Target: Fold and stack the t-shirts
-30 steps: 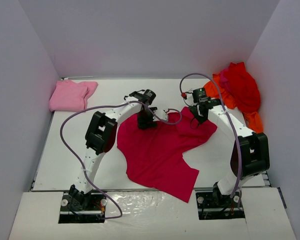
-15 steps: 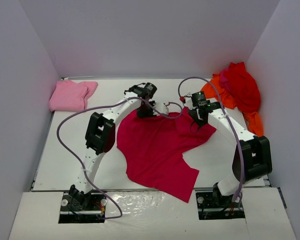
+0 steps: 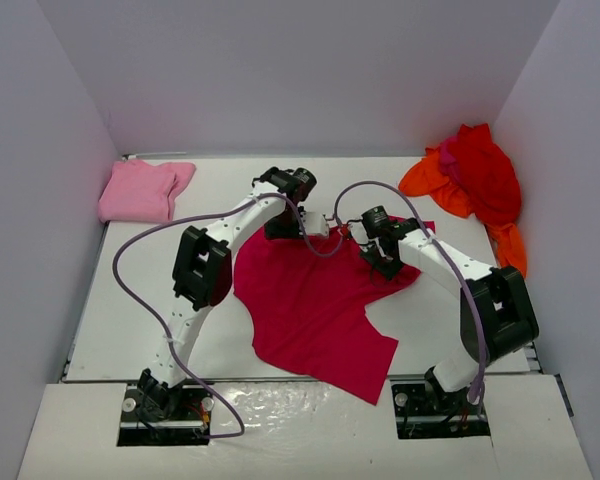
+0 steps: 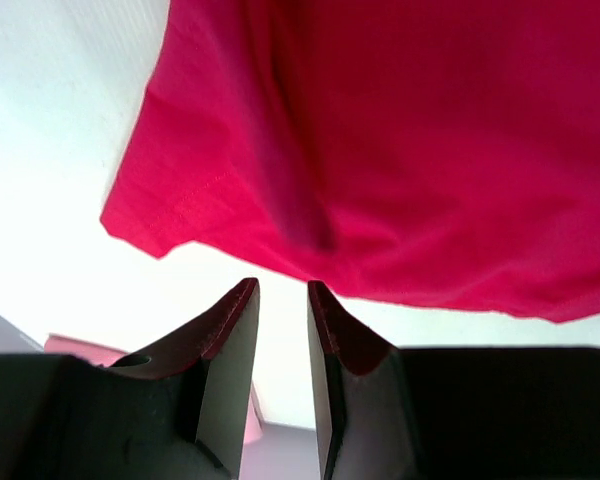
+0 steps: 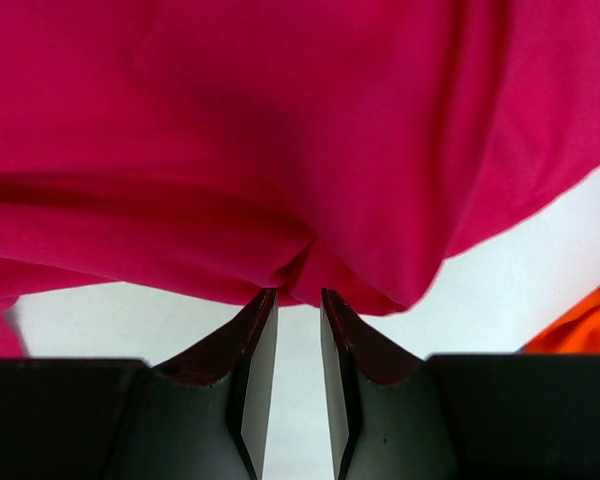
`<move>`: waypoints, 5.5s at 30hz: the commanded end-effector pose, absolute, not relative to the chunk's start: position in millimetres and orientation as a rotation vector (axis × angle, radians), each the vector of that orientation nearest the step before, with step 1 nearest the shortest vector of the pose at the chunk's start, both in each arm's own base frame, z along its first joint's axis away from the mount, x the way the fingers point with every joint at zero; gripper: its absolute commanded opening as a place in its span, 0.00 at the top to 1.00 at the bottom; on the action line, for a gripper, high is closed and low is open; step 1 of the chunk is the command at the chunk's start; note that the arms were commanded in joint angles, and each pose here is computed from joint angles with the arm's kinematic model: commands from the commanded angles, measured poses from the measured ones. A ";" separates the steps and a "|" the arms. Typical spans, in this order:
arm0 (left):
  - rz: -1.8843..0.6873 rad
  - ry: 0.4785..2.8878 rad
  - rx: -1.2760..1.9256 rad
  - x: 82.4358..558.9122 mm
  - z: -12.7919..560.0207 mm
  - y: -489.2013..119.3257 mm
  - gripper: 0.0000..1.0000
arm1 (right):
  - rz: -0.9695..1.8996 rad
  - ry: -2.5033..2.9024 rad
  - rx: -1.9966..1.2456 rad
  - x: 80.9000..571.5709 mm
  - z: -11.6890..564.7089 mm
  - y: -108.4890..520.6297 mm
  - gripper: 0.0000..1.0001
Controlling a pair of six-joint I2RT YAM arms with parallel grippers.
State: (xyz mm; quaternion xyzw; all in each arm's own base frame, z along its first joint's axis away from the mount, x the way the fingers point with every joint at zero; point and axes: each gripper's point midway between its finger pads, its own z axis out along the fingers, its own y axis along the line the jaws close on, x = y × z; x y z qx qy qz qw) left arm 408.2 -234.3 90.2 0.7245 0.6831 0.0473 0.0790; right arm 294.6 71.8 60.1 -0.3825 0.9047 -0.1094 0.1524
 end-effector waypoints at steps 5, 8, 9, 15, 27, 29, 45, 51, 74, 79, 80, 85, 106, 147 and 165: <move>0.097 1.953 1.998 416.1 131.4 -281.1 0.72 | -0.228 2.651 -1.343 265.9 33.6 87.3 0.76; 0.067 1.953 2.004 410.3 129.9 -286.9 0.47 | -0.245 2.626 -1.323 270.9 38.3 87.6 0.74; 0.035 1.950 2.001 406.3 131.9 -289.6 0.34 | -0.250 2.611 -1.320 272.1 41.4 87.4 0.73; -0.045 1.937 1.972 396.9 127.5 -302.9 0.22 | -0.275 2.575 -1.281 280.0 48.4 85.3 0.72; -0.113 1.939 1.937 396.1 89.5 -326.4 0.80 | -0.356 2.497 -1.138 303.7 86.4 66.6 0.73; -0.092 1.936 1.933 400.2 86.4 -327.0 0.99 | -0.355 2.500 -1.135 303.8 86.4 66.2 0.73; 0.060 1.921 1.936 408.6 124.0 -313.3 1.00 | -0.350 2.491 -1.146 299.6 82.9 63.3 0.73; 0.141 1.867 1.912 394.0 195.4 -300.9 1.00 | -0.315 2.462 -1.117 300.9 90.0 66.8 0.73; -0.311 1.875 2.276 207.3 122.9 -407.3 0.38 | -0.459 2.390 -0.997 298.4 124.7 32.9 0.65; -0.206 1.818 2.196 236.8 150.8 -392.9 0.35 | -0.454 2.385 -0.980 303.7 125.9 31.7 0.64; -0.168 1.815 2.182 245.9 149.0 -385.4 0.34 | -0.459 2.382 -0.973 305.7 127.8 31.3 0.64; 0.031 1.778 2.107 290.9 154.1 -337.0 0.29 | -0.468 2.379 -0.949 313.4 132.1 31.2 0.64; 0.233 1.741 2.095 421.2 85.3 -219.5 0.28 | -0.464 2.423 -0.931 338.5 127.9 53.1 0.65; 0.118 1.616 2.175 444.6 78.1 -248.5 0.27 | -0.406 2.515 -0.954 343.6 97.1 54.0 0.66; 0.057 1.605 2.184 445.5 71.8 -255.7 1.00 | -0.414 2.543 -0.954 343.9 87.7 51.9 0.66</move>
